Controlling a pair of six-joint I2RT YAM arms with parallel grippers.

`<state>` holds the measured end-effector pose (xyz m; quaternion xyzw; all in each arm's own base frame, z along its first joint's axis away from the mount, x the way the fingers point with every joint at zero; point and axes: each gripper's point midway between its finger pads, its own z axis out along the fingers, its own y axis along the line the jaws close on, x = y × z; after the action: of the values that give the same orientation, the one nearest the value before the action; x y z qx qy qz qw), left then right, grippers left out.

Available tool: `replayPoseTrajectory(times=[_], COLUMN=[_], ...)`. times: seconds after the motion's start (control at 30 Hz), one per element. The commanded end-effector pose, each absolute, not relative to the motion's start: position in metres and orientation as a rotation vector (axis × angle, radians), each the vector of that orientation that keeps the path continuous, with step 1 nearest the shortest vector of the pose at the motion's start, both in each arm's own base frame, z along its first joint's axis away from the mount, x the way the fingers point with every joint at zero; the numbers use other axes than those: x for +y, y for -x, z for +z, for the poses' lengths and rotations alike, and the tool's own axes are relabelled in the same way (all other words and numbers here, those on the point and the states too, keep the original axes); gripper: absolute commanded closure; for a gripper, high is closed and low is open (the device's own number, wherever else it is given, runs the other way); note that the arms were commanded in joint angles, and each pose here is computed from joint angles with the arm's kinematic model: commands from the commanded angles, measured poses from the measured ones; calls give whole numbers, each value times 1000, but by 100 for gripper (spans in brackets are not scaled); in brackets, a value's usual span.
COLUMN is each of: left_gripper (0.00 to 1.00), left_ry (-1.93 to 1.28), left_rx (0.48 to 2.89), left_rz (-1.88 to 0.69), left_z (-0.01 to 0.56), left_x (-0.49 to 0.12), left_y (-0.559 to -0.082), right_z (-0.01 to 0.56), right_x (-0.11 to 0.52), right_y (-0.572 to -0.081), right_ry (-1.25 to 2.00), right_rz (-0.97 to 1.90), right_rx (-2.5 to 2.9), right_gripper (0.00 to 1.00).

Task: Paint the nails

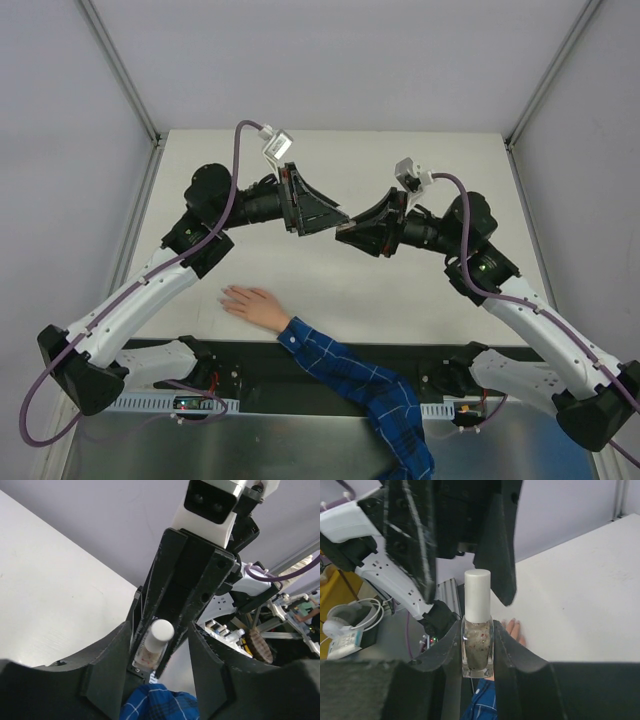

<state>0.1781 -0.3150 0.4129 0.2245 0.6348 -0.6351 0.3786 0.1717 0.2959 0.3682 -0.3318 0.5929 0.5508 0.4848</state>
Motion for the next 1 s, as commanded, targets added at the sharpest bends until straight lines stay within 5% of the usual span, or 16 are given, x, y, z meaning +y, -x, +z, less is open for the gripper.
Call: replayPoseTrajectory(times=[0.0, 0.13, 0.17, 0.27, 0.43, 0.8, 0.97], left_gripper=[55, 77, 98, 100, 100, 100, 27], left_ry=[-640, -641, -631, -557, -227, -178, -355], left_rx=[1547, 1560, 1560, 1651, 1852, 1851, 1748], left_rz=[-1723, -1721, -1711, -1618, -1121, -1147, -1324], left_z=[426, 423, 425, 415, 380, 401, 417], left_x=[-321, -324, -324, -323, -312, -315, -313], left_y=[-171, -174, -177, -190, -229, -231, -205], right_z=[396, 396, 397, 387, 391, 378, 369], right_x=[295, 295, 294, 287, 241, 295, 292], right_y=[-159, -161, -163, -188, -215, -191, -191], right_ry=[835, 825, 817, 693, 429, 705, 704], right_rz=[1416, 1407, 1391, 1204, 246, 569, 855], right_rx=[1312, 1314, 1312, 1401, 1423, 1376, 1431], right_gripper=[100, 100, 100, 100, 100, 100, 100])
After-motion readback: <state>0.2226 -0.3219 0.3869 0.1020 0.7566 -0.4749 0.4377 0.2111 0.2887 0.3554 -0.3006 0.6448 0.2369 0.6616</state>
